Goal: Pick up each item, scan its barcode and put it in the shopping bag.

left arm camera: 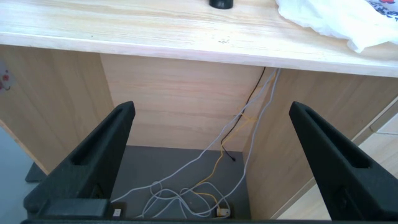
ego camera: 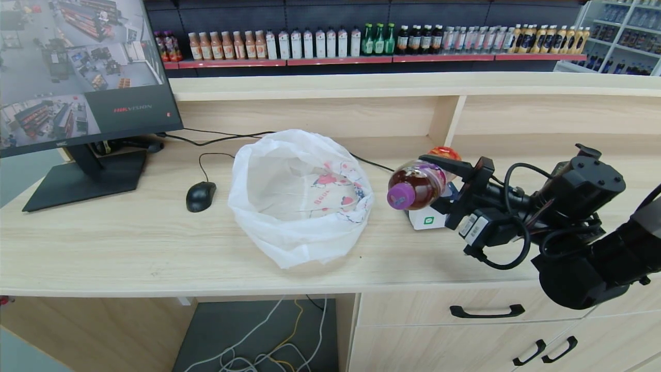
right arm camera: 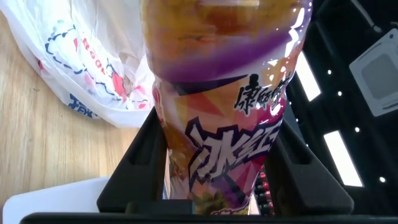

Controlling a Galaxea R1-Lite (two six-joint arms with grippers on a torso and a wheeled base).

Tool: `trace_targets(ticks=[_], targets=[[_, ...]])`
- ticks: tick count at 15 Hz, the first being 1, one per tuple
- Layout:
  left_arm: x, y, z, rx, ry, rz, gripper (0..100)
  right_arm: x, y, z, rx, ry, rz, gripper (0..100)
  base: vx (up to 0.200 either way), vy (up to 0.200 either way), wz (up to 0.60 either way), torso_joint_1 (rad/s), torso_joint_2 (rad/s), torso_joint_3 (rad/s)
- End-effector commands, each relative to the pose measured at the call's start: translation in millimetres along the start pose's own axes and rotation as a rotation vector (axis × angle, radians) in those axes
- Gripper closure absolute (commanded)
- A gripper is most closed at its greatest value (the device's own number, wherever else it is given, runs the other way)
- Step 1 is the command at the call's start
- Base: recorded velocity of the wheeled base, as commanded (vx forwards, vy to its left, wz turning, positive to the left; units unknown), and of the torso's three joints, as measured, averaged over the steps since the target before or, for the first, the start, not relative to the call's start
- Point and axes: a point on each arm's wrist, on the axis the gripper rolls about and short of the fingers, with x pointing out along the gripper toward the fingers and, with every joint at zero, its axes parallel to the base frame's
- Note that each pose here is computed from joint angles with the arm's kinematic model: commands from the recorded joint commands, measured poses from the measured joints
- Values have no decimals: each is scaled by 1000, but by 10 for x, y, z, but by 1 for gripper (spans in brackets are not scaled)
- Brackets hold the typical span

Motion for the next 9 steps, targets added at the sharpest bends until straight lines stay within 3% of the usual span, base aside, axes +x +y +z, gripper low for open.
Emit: trace_targets(ticks=[1, 6, 9], targets=[[0, 0, 0, 0, 0, 1, 0, 0, -58, 29, -12, -6, -11, 100, 0, 0, 0, 0, 0, 0], [0, 0, 0, -2, 0, 1, 0, 62, -133, 118, 33, -36, -30, 100, 0, 0, 0, 0, 0, 0], [0, 0, -2, 0, 1, 1, 0, 48, -338, 206, 39, -52, -71, 100, 0, 0, 0, 0, 0, 0]])
